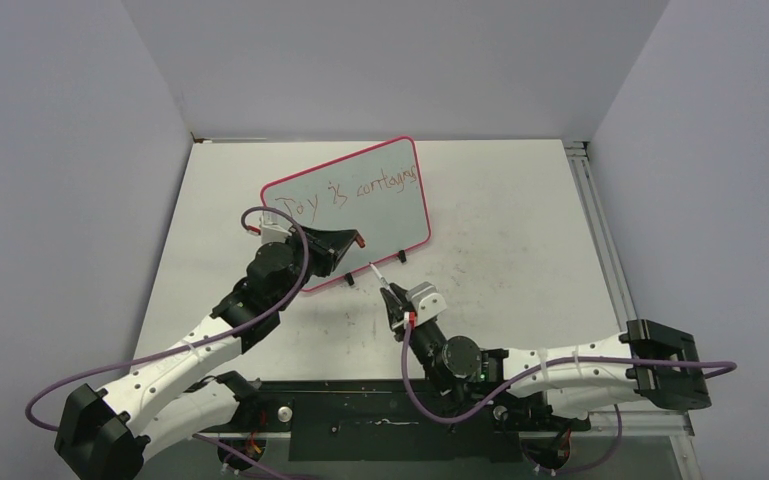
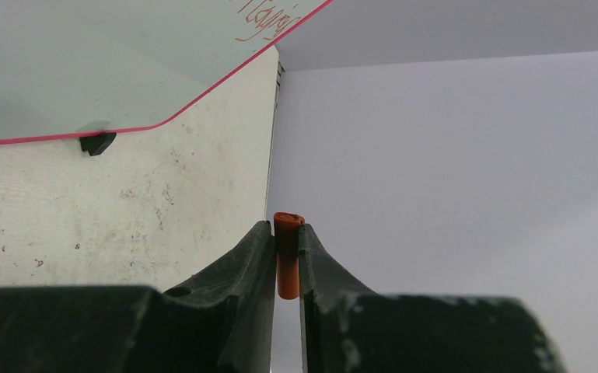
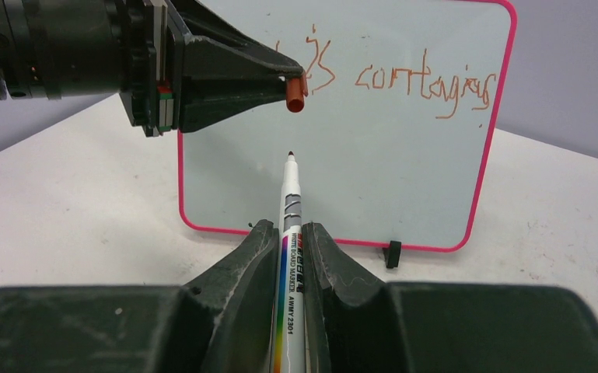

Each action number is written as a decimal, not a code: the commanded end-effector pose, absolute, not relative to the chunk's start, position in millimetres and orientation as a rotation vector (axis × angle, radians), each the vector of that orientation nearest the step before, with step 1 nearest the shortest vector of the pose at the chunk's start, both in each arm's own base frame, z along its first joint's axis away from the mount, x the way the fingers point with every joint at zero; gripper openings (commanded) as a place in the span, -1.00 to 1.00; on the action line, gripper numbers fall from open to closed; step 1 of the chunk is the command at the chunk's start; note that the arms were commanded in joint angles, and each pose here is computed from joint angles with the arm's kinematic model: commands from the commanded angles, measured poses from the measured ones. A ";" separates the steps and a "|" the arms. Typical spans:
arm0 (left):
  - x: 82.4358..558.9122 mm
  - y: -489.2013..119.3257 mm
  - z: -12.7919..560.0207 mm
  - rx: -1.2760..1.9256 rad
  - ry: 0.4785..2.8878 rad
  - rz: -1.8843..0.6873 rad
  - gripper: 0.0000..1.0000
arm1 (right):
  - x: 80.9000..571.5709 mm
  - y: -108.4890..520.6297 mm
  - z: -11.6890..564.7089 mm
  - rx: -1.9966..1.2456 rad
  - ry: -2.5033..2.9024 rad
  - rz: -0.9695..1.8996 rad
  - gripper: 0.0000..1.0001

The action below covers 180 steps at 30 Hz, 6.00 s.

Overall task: Write a sentence on the whiteboard
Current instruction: Close the whiteboard marker at the center of the board.

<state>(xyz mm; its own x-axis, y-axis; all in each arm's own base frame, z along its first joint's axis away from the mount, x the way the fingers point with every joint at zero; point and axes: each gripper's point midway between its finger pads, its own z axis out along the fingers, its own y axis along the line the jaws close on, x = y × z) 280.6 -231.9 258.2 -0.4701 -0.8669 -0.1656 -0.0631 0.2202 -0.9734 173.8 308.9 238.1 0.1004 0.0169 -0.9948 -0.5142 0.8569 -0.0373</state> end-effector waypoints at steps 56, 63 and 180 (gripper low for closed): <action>287.1 -232.8 274.7 -0.883 1.658 -1.424 -1.00 | 197.0 328.5 267.7 -0.378 1.353 0.440 -0.89; 286.0 -232.7 275.1 -0.883 1.658 -1.430 -1.00 | 198.0 327.0 267.3 -0.372 1.353 0.433 -0.89; 229.8 -261.9 399.9 -0.017 1.493 -1.602 0.68 | 207.4 283.3 364.1 -0.133 1.154 0.865 -0.89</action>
